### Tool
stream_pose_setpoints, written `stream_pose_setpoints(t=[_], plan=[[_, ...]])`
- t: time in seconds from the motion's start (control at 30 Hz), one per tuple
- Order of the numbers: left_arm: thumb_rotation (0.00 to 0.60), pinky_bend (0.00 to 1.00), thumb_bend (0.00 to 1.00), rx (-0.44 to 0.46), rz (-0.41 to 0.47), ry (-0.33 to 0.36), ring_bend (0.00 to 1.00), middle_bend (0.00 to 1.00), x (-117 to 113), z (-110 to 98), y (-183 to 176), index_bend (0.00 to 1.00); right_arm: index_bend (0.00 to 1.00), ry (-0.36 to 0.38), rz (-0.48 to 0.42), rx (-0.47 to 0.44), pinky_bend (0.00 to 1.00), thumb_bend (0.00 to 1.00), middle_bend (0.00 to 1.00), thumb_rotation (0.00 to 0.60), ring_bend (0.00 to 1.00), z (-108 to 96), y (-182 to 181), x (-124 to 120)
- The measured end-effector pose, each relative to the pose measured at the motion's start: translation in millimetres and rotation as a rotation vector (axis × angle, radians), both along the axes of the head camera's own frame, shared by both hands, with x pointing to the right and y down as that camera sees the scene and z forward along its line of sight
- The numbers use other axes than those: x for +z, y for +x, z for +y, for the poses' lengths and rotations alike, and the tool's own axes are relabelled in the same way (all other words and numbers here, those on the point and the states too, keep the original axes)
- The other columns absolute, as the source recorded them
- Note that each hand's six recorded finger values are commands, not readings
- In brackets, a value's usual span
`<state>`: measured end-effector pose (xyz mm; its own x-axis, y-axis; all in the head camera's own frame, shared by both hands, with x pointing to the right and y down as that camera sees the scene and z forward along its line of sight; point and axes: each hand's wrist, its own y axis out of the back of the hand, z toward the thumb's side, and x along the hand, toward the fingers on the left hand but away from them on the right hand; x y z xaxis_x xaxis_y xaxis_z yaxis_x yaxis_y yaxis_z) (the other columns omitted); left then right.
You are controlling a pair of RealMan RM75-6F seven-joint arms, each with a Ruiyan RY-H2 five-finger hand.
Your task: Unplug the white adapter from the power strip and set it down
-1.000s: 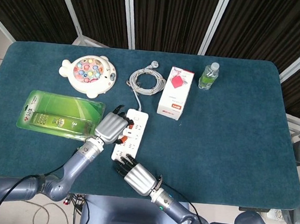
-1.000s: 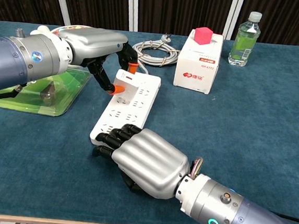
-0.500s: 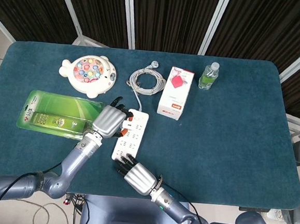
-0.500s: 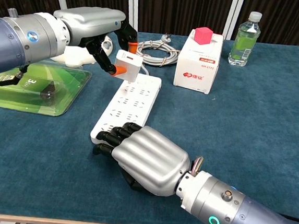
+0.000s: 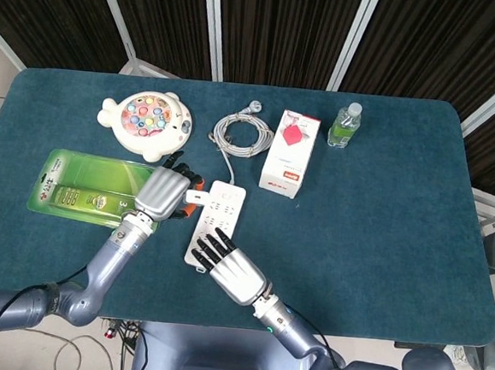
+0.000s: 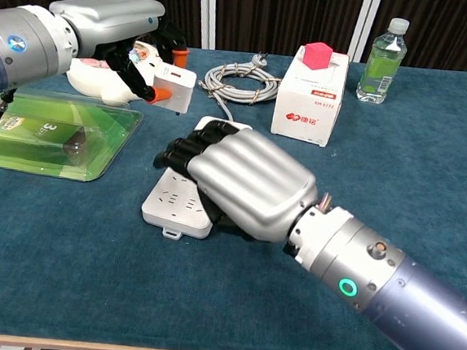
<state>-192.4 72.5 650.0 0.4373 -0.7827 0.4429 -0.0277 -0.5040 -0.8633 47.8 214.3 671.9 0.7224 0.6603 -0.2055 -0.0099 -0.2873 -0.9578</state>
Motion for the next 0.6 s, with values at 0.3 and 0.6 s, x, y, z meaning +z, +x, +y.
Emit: stream_pose_setpoints(t=[0.3, 0.6], plan=[[0.6, 0.06, 0.27, -0.058, -0.078, 0.01, 0.26, 0.65, 8.8, -2.2, -45.9, 0.53, 0.16, 0.054, 0.034, 0.109, 0.12, 0.91, 0.21, 0.6, 0.16, -40.1, 41.6, -16.0], [0.6, 0.0, 0.04, -0.139, -0.173, -0.035, 0.09, 0.23, 28.4, 2.2, -86.9, 0.17, 0.0, 0.054, 0.094, 0.188, 0.06, 0.44, 0.13, 0.6, 0.07, -54.4, 83.7, -17.3]])
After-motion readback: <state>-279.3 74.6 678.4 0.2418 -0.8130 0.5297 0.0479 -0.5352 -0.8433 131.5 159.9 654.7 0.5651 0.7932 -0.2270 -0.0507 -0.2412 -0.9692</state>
